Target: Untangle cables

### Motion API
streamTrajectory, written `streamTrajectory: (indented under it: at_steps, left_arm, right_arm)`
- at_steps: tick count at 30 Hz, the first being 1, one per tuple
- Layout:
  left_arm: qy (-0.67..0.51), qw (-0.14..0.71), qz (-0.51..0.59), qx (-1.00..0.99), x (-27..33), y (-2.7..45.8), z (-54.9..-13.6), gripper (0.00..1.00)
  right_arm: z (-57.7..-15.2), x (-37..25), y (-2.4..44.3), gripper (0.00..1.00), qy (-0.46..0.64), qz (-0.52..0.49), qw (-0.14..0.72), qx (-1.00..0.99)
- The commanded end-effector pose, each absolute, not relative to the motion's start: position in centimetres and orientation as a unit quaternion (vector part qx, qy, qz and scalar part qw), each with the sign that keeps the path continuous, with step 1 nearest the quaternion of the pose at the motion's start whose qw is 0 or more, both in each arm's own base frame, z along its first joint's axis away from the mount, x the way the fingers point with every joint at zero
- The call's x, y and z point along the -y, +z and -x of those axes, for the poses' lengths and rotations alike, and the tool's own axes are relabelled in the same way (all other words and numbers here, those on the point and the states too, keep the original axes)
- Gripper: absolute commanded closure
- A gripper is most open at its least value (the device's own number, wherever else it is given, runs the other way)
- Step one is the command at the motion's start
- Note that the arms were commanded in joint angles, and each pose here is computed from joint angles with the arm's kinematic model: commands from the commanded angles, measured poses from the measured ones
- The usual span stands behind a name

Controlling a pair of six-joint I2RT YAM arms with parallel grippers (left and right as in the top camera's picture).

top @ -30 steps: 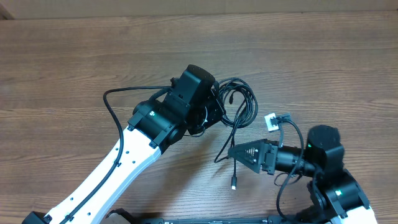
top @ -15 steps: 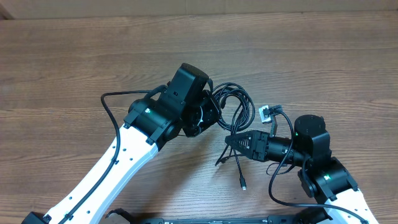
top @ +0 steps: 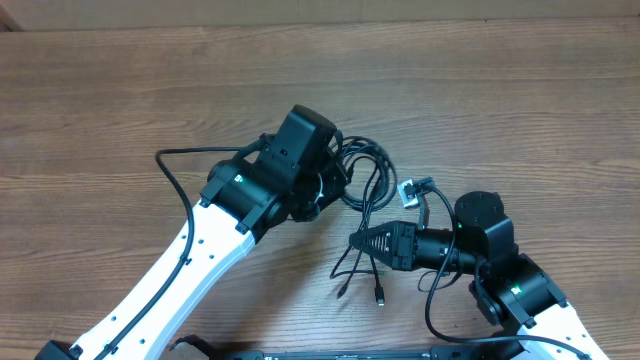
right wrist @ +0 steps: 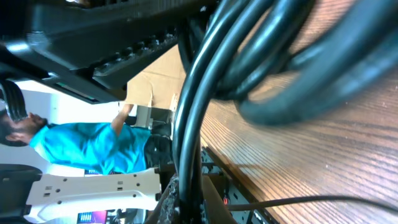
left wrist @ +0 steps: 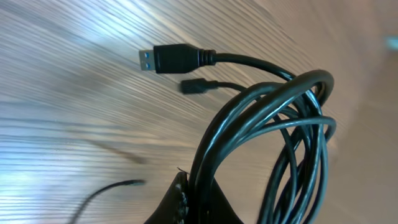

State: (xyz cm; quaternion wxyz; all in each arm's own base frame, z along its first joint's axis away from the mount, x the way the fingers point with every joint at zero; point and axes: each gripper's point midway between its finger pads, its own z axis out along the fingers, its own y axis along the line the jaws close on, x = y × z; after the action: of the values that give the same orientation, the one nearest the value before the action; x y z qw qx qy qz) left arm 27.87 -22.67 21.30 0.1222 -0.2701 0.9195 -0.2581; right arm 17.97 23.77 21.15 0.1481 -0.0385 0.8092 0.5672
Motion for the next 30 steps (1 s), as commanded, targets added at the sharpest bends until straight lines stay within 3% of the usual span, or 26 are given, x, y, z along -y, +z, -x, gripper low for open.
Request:
streamTrajectory:
  at_steps: [1,7,14,21,24,27,30]
  left_arm:
    - [-0.165,0.205,0.304,-0.916,18.2,21.0,-29.4,0.96]
    - [-0.071,0.243,0.27,-0.929,14.8,20.5,-29.2,0.96]
    - [-0.095,0.238,0.166,-0.952,16.8,20.8,-29.3,0.96]
    - [-0.117,0.239,0.18,-0.947,17.5,21.1,-29.7,0.96]
    - [-0.144,0.219,0.239,-0.935,18.0,21.0,-29.4,0.96]
    - [-0.171,0.195,0.261,-0.93,18.9,20.9,-28.9,0.96]
    - [-0.178,0.182,0.26,-0.932,19.3,20.8,-28.6,0.95]
  right_arm:
    - [-18.1,-24.0,21.9,0.96,0.569,0.041,0.154,-0.807]
    - [-17.1,-24.3,22.7,0.96,0.591,0.053,0.129,-0.795]
    - [-17.8,-24.5,24.3,0.96,0.615,0.016,0.119,-0.779]
    - [-18.3,-24.8,25.4,0.96,0.625,0.041,0.153,-0.765]
    - [-18.5,-24.8,23.9,0.8,0.605,0.047,0.151,-0.78]
    - [-19.1,-24.8,21.3,0.56,0.571,0.03,0.142,-0.808]
    - [-19.4,-25.2,19.3,0.47,0.55,0.014,0.123,-0.826]
